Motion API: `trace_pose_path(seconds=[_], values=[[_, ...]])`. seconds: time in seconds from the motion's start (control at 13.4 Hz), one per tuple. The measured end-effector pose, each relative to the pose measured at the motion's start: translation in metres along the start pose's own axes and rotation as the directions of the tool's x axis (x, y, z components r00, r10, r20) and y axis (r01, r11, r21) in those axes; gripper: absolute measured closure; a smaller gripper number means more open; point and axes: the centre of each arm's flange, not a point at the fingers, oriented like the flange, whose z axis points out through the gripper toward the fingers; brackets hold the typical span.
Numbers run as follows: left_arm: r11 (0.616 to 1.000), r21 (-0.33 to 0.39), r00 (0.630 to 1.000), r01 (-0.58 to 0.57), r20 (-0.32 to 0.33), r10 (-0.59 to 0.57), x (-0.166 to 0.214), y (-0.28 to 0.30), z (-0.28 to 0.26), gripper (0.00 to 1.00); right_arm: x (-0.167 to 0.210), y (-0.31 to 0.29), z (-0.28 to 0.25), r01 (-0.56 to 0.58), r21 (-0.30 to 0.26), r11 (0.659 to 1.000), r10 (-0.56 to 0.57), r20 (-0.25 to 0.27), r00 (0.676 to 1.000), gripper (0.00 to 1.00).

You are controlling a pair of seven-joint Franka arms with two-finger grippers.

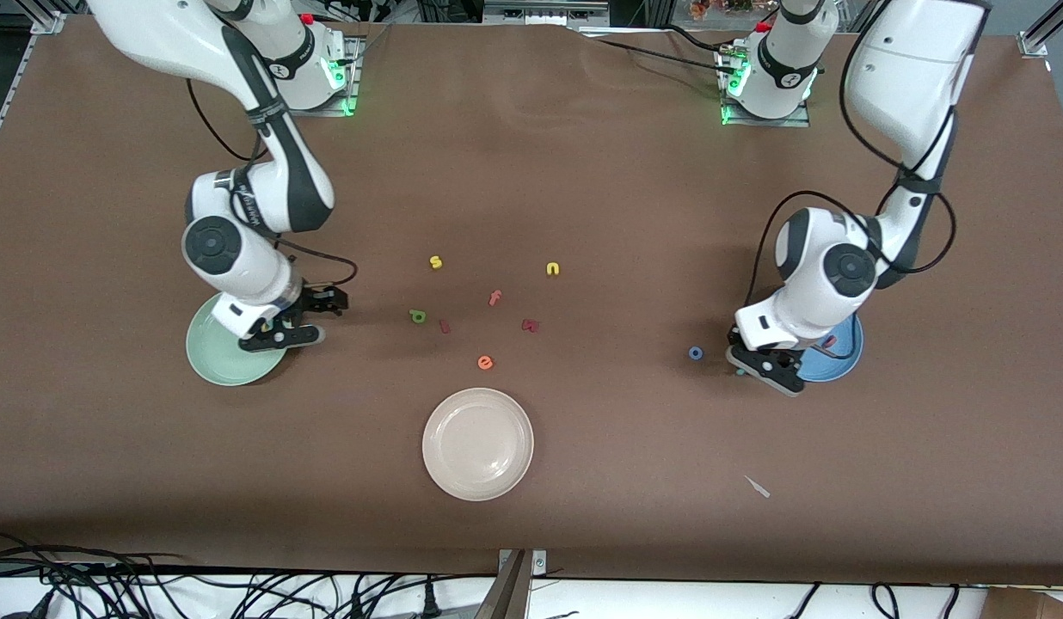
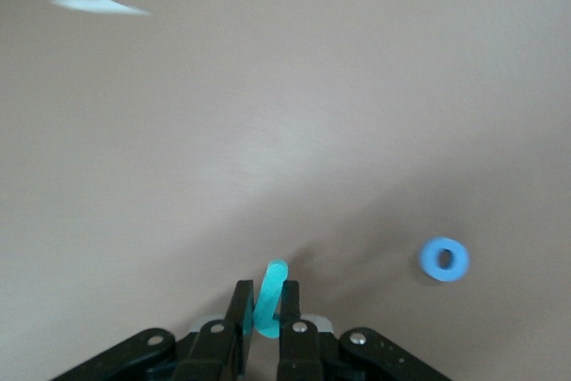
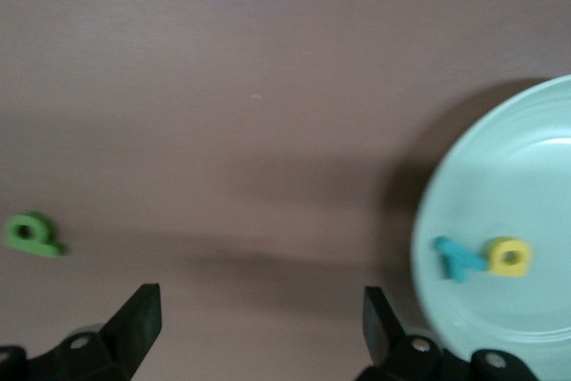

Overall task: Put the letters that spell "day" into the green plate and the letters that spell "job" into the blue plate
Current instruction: 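Drop the teal letter onto the blue plate with the left gripper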

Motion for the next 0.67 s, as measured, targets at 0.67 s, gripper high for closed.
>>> trace_pose_path(seconds=[0.67], values=[[0.993,-0.04,0.983,0.114,0.152,-0.107,-0.089,-0.067,0.0,0.71,-0.002,-0.118,0.024,-0.196,0.008,0.981,0.196,-0.002,0.981,0.0]])
